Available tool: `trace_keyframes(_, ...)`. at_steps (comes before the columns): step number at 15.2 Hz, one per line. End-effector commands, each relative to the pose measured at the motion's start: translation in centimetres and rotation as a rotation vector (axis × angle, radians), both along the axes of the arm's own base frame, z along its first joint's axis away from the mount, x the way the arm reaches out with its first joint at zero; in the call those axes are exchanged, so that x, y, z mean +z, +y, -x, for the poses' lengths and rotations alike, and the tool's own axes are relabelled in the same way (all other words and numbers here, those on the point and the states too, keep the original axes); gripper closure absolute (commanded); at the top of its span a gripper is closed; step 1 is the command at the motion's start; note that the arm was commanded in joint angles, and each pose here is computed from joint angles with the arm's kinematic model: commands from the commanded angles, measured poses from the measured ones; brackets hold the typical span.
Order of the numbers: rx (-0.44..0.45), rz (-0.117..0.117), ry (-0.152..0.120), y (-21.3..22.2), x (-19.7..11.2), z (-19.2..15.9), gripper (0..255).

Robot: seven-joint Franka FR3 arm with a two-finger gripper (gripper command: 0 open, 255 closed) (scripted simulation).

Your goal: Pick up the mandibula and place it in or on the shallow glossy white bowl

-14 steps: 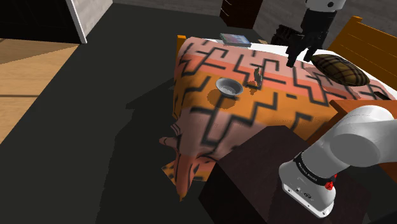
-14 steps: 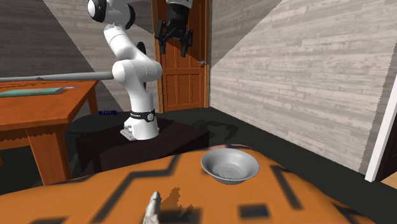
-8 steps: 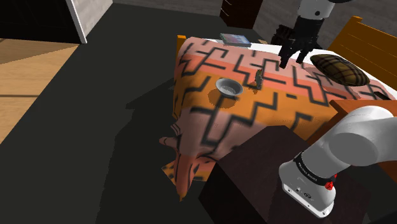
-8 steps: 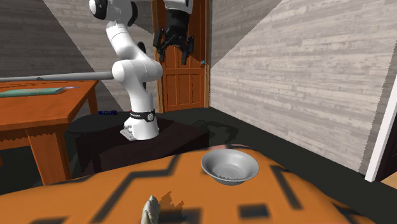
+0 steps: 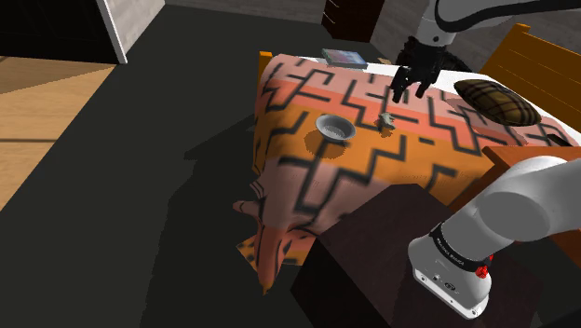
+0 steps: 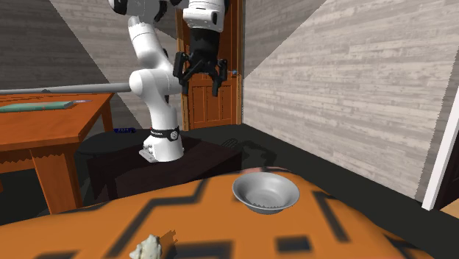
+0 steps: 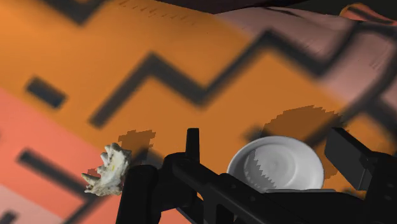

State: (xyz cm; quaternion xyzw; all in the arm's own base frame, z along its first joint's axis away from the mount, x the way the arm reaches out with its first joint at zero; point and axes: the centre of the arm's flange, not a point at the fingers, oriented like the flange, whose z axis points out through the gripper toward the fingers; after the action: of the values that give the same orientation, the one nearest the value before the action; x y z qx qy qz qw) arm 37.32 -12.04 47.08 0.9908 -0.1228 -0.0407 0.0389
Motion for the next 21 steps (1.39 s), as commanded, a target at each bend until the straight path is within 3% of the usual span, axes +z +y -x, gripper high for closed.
trace_keyframes(1,-0.016,0.001,-0.013,-2.0,-1.6,-1.2,0)
trace_keyframes(21,-0.176,0.007,-0.127,-20.1,-14.9,-13.2,0)
